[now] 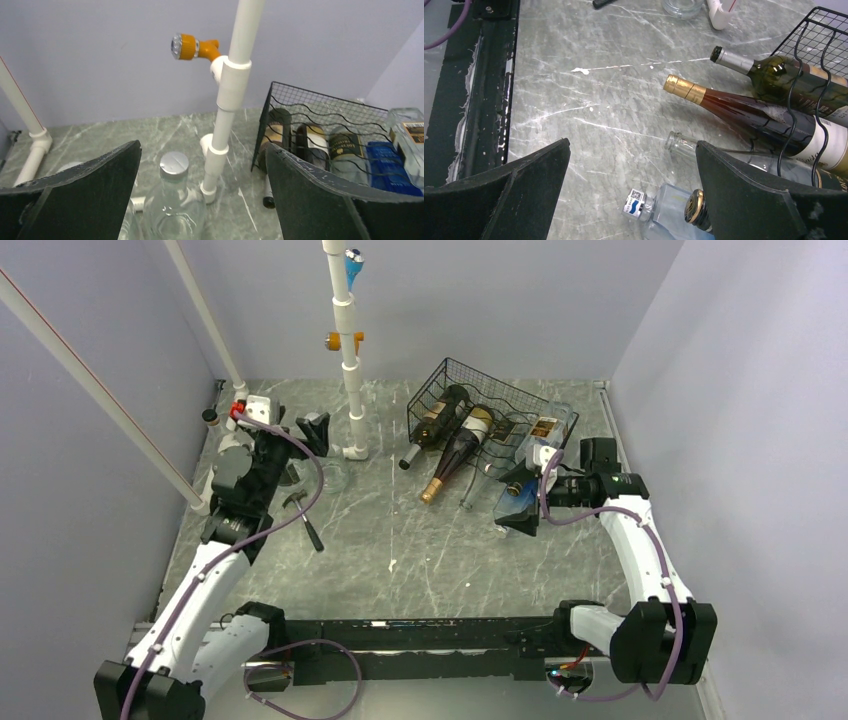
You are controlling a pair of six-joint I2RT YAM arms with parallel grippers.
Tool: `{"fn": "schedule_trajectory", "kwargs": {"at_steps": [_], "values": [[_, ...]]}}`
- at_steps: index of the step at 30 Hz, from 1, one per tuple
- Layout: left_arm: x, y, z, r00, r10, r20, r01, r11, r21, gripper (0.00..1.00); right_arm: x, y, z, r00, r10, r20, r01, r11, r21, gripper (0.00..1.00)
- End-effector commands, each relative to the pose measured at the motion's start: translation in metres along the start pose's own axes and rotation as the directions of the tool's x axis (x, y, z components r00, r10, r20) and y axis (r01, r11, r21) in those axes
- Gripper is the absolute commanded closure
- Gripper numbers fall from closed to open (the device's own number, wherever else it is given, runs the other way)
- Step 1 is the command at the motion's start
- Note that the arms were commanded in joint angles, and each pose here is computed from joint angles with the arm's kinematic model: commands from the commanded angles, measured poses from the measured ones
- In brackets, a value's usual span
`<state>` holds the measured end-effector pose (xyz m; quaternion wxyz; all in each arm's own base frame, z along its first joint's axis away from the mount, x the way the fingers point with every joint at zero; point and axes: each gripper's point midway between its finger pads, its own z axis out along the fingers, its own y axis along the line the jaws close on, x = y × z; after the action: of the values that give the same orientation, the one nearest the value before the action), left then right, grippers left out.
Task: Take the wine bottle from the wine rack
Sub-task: Place the wine bottle at the center of the board, then pick up the wine bottle from the wine rack.
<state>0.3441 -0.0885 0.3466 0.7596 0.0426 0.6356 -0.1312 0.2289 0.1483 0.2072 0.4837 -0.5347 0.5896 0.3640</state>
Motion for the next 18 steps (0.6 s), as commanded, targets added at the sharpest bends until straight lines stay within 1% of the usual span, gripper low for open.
{"fn": "schedule_trajectory", "kwargs": {"at_steps": [1,6,9,13,18], "values": [[-0.007,-0.016,-0.014,0.995,-0.075,-0.064,0.079,0.995,0.057,0.00,-0.017,0.002,-0.005,0.998,-0.046,0.050,0.046,0.999,0.004,0.00],[-0.006,-0.030,-0.026,0.981,-0.147,-0.124,0.160,0.982,0.102,0.00,-0.026,0.004,-0.011,0.997,-0.043,0.063,0.042,0.999,0.015,0.00],[-0.008,-0.043,-0.033,0.968,-0.195,-0.155,0.219,0.964,0.153,0.00,-0.031,0.004,-0.016,0.996,-0.044,0.073,0.042,0.999,0.028,0.00],[-0.012,-0.060,-0.042,0.951,-0.263,-0.161,0.295,0.928,0.228,0.01,-0.037,0.003,-0.023,0.996,-0.038,0.081,0.034,0.998,0.051,0.00],[-0.013,-0.077,-0.050,0.918,-0.354,-0.178,0.394,0.868,0.303,0.01,-0.047,0.002,-0.034,0.995,-0.026,0.098,0.017,0.996,0.091,0.00]]}}
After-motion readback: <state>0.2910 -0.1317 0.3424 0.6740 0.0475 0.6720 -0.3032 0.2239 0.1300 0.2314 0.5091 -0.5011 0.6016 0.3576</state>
